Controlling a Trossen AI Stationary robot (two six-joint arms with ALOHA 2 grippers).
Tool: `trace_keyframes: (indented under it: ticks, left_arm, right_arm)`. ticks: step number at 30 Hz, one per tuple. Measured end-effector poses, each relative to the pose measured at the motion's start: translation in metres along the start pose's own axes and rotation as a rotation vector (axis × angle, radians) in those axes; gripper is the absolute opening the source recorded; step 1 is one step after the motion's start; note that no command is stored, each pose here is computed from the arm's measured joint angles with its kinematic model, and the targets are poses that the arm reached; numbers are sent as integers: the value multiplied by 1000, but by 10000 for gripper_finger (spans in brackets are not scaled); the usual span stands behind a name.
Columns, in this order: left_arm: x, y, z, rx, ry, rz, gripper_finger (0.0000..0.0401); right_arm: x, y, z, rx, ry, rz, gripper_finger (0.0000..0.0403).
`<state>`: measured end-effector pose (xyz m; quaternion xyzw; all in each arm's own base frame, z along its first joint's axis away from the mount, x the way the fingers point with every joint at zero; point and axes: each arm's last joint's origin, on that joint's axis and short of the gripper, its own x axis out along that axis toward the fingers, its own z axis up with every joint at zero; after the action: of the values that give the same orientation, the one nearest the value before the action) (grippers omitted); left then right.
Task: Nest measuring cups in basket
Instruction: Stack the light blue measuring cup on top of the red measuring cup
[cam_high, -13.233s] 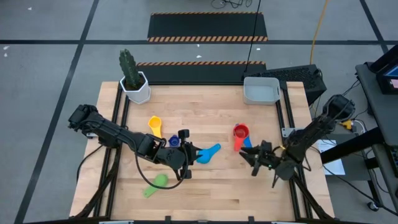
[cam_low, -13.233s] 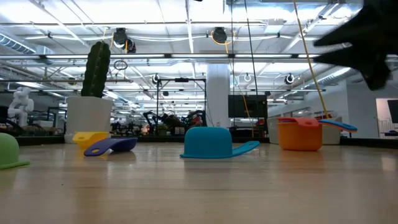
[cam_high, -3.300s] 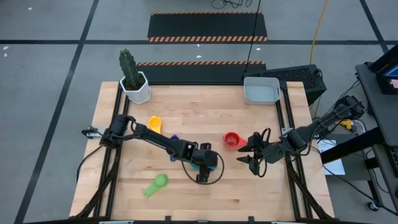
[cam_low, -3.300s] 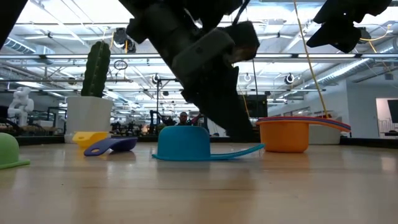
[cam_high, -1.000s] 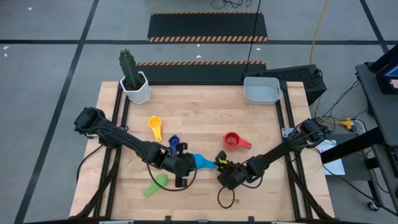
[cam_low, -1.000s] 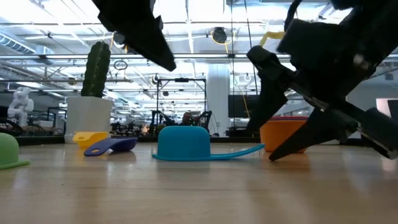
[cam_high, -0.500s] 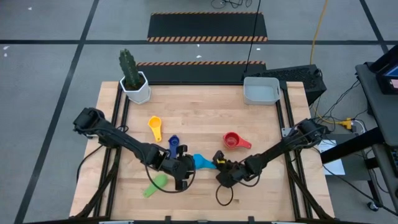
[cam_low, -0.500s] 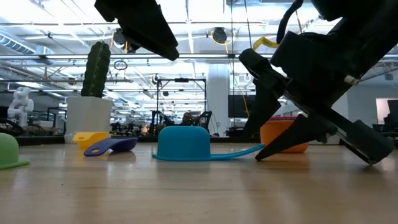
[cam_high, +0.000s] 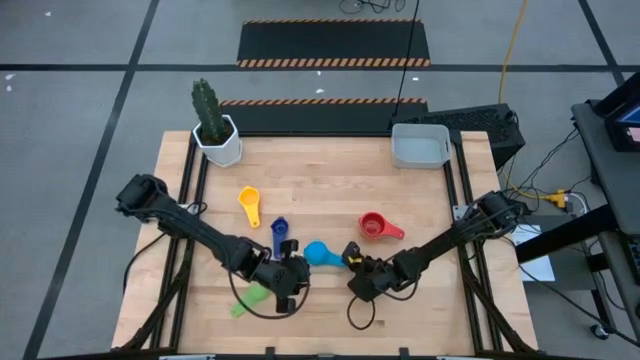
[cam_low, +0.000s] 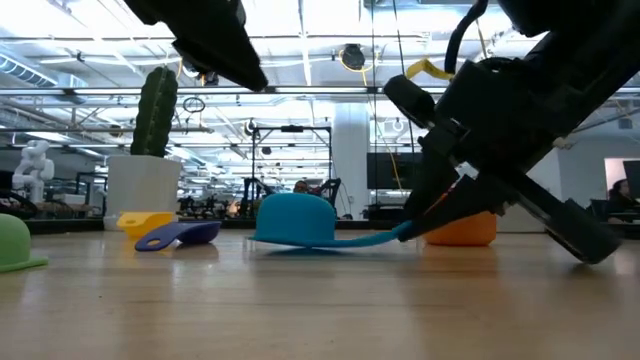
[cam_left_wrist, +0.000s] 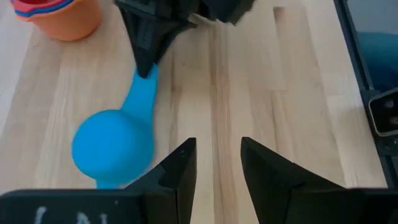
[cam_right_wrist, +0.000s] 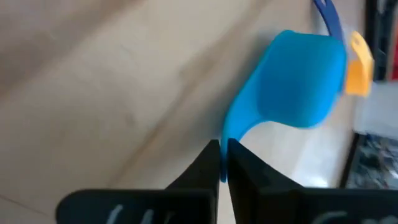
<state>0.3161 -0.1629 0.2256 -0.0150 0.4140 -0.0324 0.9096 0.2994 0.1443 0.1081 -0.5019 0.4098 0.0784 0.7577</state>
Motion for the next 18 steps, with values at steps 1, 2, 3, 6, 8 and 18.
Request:
trace_keyframes:
  ticks: [1, 2, 3, 6, 8, 18]
  left_arm:
    - [-1, 0, -1, 3, 4, 0, 127]
    - [-1, 0, -1, 3, 5, 0, 127]
    - [-3, 0, -1, 4, 7, 0, 127]
    - [-14, 1, 1, -5, -8, 5, 127]
    - [-24, 2, 6, -21, -51, 22, 127]
    - [-79, -6, 12, 82, -222, 77, 127]
  right_arm:
    - [-2, 0, 0, 15, 10, -22, 5]
    - [-4, -1, 1, 34, 20, -47, 3]
    - [-7, -1, 1, 50, 23, -64, 2]
    - [-20, -8, 4, 100, -8, -97, 1]
    - [-30, -14, 7, 167, -43, -112, 1]
    - [-90, -43, 9, 730, -225, -177, 1]
